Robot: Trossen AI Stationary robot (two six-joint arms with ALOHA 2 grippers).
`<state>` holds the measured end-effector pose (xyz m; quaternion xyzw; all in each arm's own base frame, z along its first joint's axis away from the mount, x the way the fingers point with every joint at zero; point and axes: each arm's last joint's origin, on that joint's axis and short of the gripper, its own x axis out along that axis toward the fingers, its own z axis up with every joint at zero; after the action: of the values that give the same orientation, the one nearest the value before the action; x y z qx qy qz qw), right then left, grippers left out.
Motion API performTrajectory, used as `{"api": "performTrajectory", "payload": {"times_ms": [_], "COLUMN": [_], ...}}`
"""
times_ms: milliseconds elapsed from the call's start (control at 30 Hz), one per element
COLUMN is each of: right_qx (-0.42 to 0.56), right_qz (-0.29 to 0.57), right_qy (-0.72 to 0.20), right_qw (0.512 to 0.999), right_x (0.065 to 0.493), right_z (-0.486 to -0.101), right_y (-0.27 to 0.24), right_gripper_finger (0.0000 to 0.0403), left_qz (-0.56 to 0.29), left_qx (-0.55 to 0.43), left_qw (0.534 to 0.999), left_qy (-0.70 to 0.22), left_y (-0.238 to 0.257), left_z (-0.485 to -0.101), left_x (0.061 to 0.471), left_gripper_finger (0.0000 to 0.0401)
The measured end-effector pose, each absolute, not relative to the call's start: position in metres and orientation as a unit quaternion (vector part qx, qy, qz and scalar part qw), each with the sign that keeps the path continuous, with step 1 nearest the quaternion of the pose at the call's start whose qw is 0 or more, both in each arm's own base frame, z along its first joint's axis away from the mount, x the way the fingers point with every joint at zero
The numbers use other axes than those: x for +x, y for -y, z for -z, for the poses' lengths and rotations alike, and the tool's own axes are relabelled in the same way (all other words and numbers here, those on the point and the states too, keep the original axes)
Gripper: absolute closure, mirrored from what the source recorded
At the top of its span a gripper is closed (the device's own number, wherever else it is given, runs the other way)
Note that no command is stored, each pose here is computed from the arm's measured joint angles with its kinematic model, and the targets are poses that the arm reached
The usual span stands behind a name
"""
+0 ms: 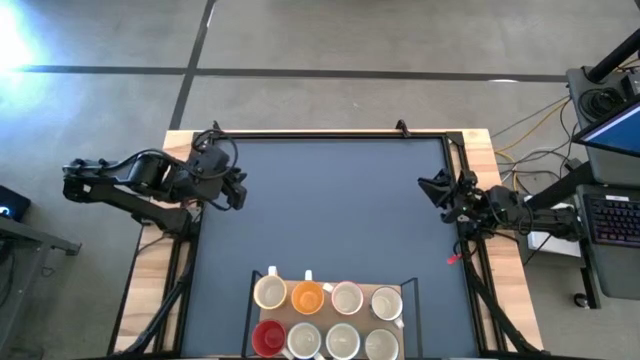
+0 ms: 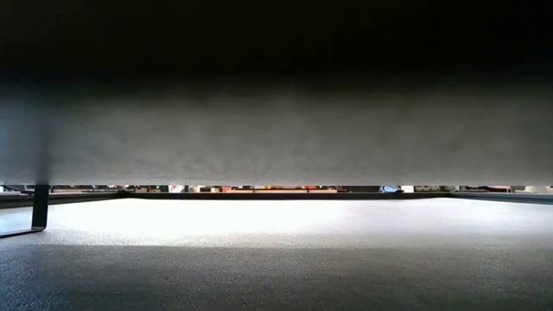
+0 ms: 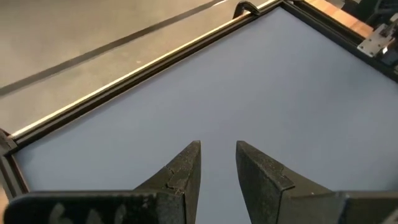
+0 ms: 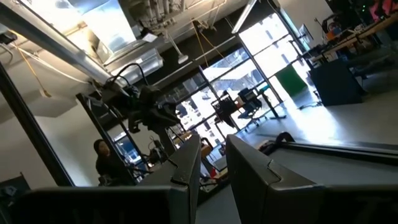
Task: Place coffee mugs
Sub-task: Return to Home Position
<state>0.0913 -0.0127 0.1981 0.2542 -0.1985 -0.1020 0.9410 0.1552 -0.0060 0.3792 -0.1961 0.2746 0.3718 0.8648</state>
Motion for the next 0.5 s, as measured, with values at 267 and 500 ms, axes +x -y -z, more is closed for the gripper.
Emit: {"api": "performTrajectory", "payload": {"times_ms": [267, 500], "right_qx": [0.254, 0.254], "right_qz": [0.105, 0.105], "right_qy": [0.189, 0.188], "right_qw": [0.943, 0.943], "right_x": [0.093, 0.093], "right_z": [-0.197, -0.197], "right_y": [0.013, 0.013], "right_gripper_finger": [0.0337, 0.0337], "left_qz": [-0.342, -0.329], "left_qx": [-0.108, -0.071], "left_qw": [0.880, 0.883], "left_qy": [-0.312, -0.327], "left_y": [0.006, 0.004], "left_z": [-0.378, -0.366], "left_x": [0.154, 0.140], "left_gripper_finger": [0.0317, 0.0317]}}
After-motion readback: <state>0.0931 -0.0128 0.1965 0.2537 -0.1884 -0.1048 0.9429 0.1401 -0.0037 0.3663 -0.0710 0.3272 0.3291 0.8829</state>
